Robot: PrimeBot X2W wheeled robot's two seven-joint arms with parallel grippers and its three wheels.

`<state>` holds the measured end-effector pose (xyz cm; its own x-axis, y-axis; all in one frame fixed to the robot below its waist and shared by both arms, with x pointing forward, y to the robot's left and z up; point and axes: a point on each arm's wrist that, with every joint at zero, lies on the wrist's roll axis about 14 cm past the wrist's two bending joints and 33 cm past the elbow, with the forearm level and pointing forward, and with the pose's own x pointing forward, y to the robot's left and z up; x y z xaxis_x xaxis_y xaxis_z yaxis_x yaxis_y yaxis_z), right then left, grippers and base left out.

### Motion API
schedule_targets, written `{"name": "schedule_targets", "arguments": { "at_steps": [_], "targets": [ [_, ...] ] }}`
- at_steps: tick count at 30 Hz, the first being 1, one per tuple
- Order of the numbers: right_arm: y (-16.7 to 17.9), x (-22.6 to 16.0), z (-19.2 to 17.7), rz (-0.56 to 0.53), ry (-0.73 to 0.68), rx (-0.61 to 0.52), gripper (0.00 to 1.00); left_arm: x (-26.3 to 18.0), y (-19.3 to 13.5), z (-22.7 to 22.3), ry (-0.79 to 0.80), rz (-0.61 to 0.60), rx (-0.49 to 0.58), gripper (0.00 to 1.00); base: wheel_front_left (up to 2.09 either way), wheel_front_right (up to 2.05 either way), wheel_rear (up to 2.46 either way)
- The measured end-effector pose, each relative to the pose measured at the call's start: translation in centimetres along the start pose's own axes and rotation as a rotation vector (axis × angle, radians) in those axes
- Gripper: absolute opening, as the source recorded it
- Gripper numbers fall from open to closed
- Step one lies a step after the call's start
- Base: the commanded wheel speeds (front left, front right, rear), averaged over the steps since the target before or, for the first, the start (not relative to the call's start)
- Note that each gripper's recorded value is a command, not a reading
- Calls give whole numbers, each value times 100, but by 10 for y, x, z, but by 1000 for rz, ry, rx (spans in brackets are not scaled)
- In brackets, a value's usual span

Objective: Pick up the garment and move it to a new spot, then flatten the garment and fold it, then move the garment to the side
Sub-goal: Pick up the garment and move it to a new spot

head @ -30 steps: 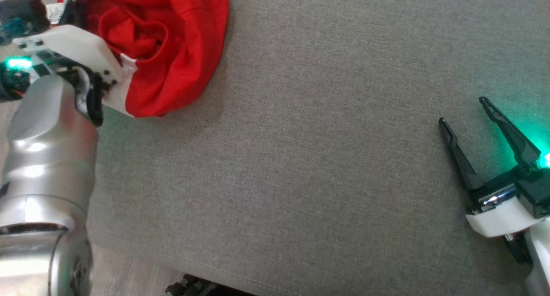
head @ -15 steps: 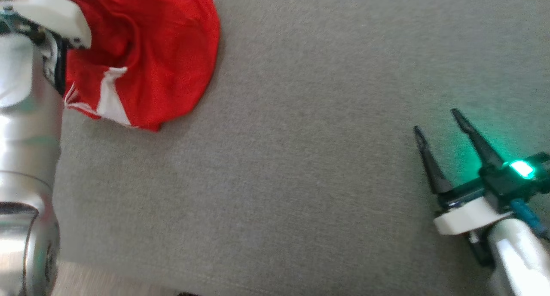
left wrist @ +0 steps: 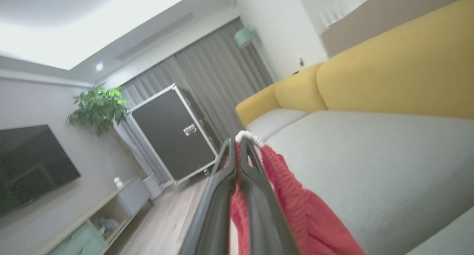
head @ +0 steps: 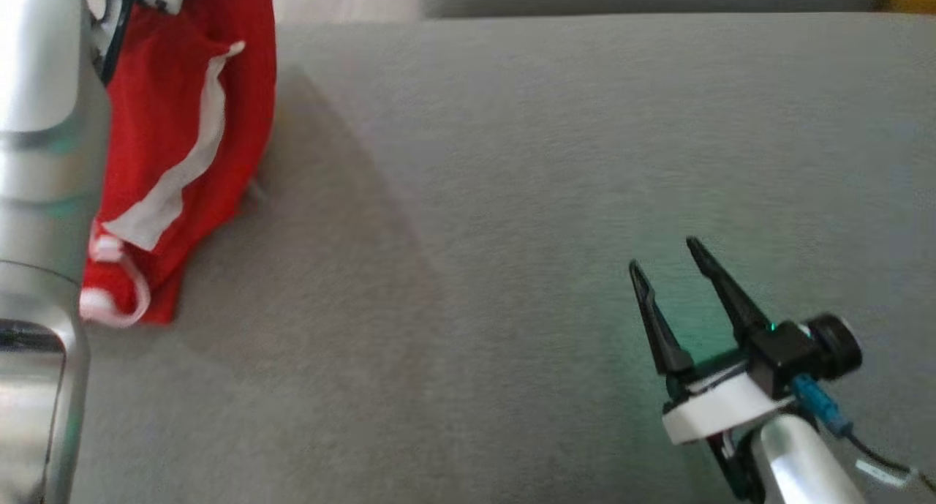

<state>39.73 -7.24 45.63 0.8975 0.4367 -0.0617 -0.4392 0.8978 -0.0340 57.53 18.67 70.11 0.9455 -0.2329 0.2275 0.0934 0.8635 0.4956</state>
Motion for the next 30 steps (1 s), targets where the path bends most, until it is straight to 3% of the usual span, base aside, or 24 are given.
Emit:
{"name": "schedule_targets", "arguments": {
  "at_steps": [10,19,22,24,26,29,30],
  "targets": [
    [-40,-71,17,-238,-37,9,100,26,-99,137,-325,-227,-30,0,0,0,0],
    [-62,-116,23,-385,-63,13,100,5,-197,220,-535,-474,-93,0,0,0,0],
    [-66,-120,23,-404,-64,20,100,-10,-234,200,-510,-572,-124,0,0,0,0],
    [-67,-118,21,-404,-55,23,100,-27,-266,162,-444,-656,-130,0,0,0,0],
    [-66,-114,18,-397,-47,28,100,-54,-296,112,-362,-745,-69,0,0,0,0],
    [-65,-107,15,-384,-38,34,100,-106,-334,48,-227,-836,-99,0,0,0,0],
    [-65,-107,15,-384,-38,34,100,-106,-334,48,-227,-836,-99,0,0,0,0]
  ]
}}
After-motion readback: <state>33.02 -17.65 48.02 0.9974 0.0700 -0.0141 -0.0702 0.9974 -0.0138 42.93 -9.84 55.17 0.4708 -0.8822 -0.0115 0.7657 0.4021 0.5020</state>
